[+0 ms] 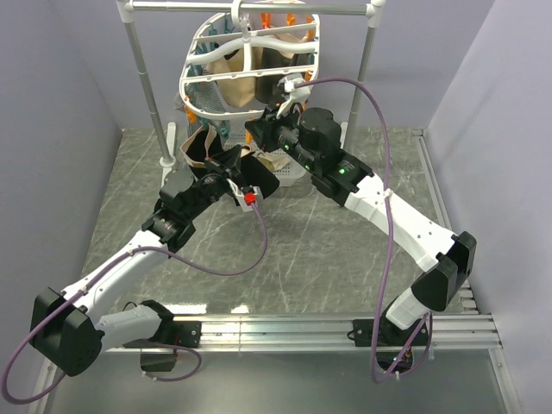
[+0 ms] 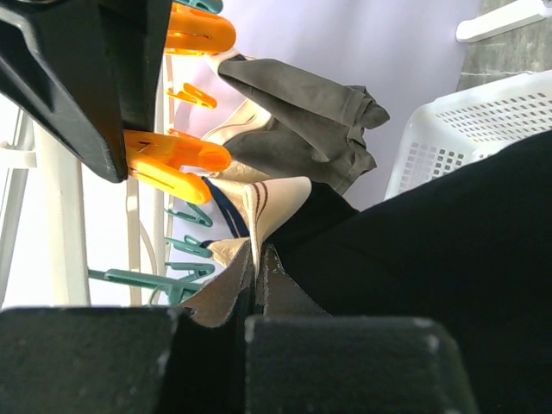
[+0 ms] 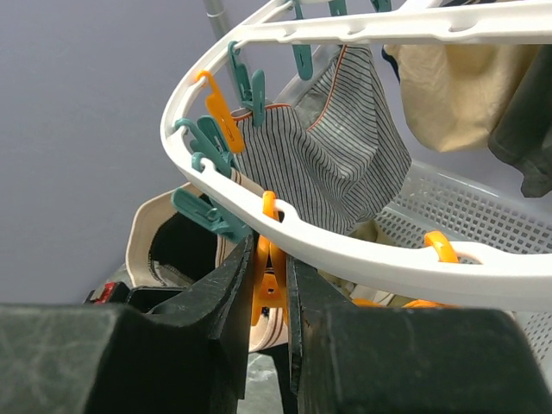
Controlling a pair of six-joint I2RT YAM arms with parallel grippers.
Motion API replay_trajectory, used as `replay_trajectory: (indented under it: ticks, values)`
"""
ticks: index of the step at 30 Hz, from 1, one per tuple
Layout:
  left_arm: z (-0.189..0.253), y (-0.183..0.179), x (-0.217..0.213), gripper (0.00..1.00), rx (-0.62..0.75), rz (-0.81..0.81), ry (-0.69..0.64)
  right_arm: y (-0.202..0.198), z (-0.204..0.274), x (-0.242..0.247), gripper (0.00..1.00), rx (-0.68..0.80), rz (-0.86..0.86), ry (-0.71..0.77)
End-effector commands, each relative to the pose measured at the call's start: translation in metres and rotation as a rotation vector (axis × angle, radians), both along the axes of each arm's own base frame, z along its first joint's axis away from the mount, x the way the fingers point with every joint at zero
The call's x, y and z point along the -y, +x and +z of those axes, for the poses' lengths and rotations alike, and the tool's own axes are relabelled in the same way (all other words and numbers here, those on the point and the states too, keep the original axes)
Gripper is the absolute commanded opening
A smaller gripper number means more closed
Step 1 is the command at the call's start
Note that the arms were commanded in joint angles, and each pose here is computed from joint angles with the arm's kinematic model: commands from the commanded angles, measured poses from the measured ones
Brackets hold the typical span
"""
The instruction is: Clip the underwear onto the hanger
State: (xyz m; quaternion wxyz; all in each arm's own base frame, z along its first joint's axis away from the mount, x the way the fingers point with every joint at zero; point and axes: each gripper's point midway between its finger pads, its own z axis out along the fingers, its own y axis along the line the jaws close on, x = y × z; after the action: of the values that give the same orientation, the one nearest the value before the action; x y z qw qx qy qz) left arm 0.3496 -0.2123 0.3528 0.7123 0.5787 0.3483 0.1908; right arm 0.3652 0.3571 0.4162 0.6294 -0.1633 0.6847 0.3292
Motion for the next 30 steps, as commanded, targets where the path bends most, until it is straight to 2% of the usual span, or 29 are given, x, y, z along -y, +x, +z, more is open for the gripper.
replay_trajectory:
  ticks: [1,6,23,30]
  values:
    - [0.036,-0.004,0.0,0.0,0.091,-0.004,-0.036,-0.005,-0.006,0.004,0.0,0.005,0.024,-0.037]
    - [0.04,-0.002,0.001,0.0,0.085,-0.003,-0.049,-0.003,-0.02,0.003,0.0,0.005,0.024,-0.071]
    - [0.059,-0.008,0.007,0.0,0.105,-0.051,-0.083,0.008,-0.023,0.01,0.0,0.04,-0.042,-0.095]
    - [0.061,-0.016,0.012,0.0,0.039,-0.102,-0.112,0.008,-0.012,0.011,0.0,0.082,-0.045,-0.061]
